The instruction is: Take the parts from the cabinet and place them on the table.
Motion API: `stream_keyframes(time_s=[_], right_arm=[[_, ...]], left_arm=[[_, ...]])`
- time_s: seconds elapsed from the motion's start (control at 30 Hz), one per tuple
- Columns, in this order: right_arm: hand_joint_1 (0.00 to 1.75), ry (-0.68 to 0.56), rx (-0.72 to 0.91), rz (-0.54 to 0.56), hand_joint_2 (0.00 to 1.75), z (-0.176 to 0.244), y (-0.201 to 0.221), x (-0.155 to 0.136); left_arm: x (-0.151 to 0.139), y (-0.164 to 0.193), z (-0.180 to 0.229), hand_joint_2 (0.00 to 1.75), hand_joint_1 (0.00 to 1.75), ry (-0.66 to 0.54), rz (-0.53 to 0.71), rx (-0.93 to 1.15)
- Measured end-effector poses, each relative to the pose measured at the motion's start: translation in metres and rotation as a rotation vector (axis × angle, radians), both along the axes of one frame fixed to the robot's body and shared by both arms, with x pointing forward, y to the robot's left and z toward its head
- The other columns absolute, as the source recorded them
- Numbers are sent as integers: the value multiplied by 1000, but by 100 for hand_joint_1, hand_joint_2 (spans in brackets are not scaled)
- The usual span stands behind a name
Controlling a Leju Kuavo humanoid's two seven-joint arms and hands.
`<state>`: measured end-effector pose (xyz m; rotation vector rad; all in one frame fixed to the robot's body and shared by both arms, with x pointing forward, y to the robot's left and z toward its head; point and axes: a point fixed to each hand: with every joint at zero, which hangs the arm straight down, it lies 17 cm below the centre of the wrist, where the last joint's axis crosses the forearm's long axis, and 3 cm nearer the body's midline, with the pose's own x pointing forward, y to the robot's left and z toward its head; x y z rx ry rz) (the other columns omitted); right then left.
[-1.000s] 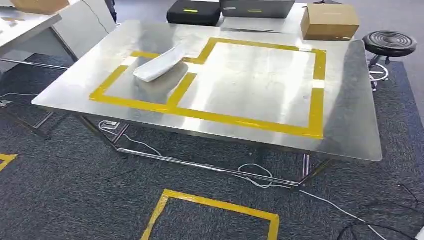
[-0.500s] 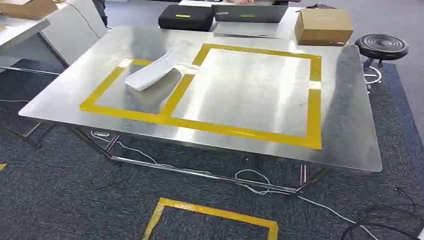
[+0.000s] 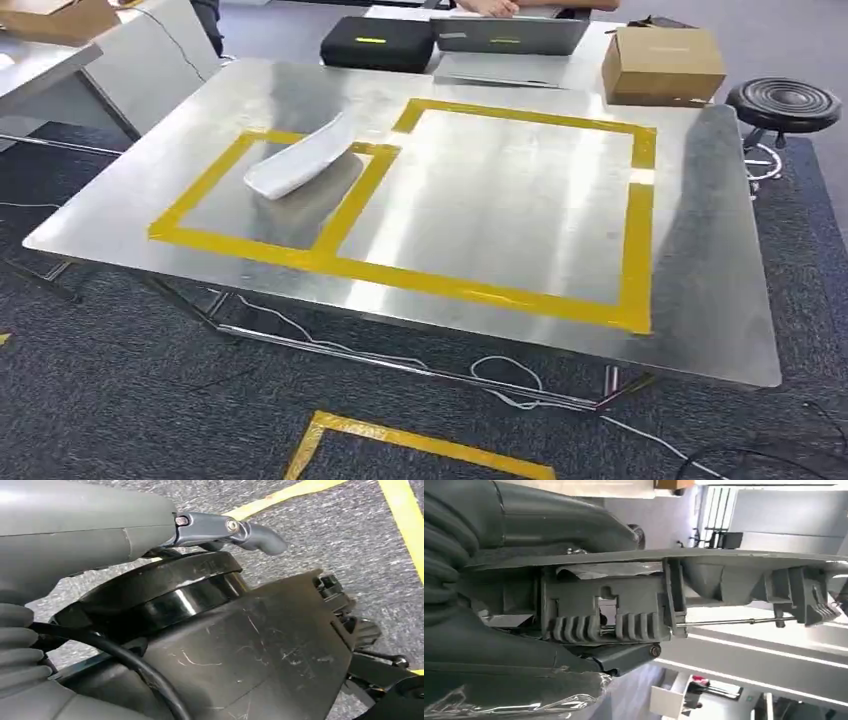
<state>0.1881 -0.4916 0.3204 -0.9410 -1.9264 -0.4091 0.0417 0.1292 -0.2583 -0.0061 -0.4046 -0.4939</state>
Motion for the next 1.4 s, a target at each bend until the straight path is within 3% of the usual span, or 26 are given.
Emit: stream_keyframes(time_s=[0.93, 1.13, 1.27, 1.4], right_arm=[[175, 19, 0, 24, 175, -2, 3, 5], [175, 125, -15, 47, 175, -15, 7, 15], [175, 333, -97, 84, 175, -39, 17, 36], [175, 351, -100, 81, 175, -43, 15, 41]], left_arm=[[-1, -1, 0, 175, 0, -3, 5, -2], [-2, 1, 0, 175, 0, 2, 3, 3], [-1, 3, -1, 175, 0, 2, -7, 4], [-1, 2, -1, 175, 0, 3, -8, 2]])
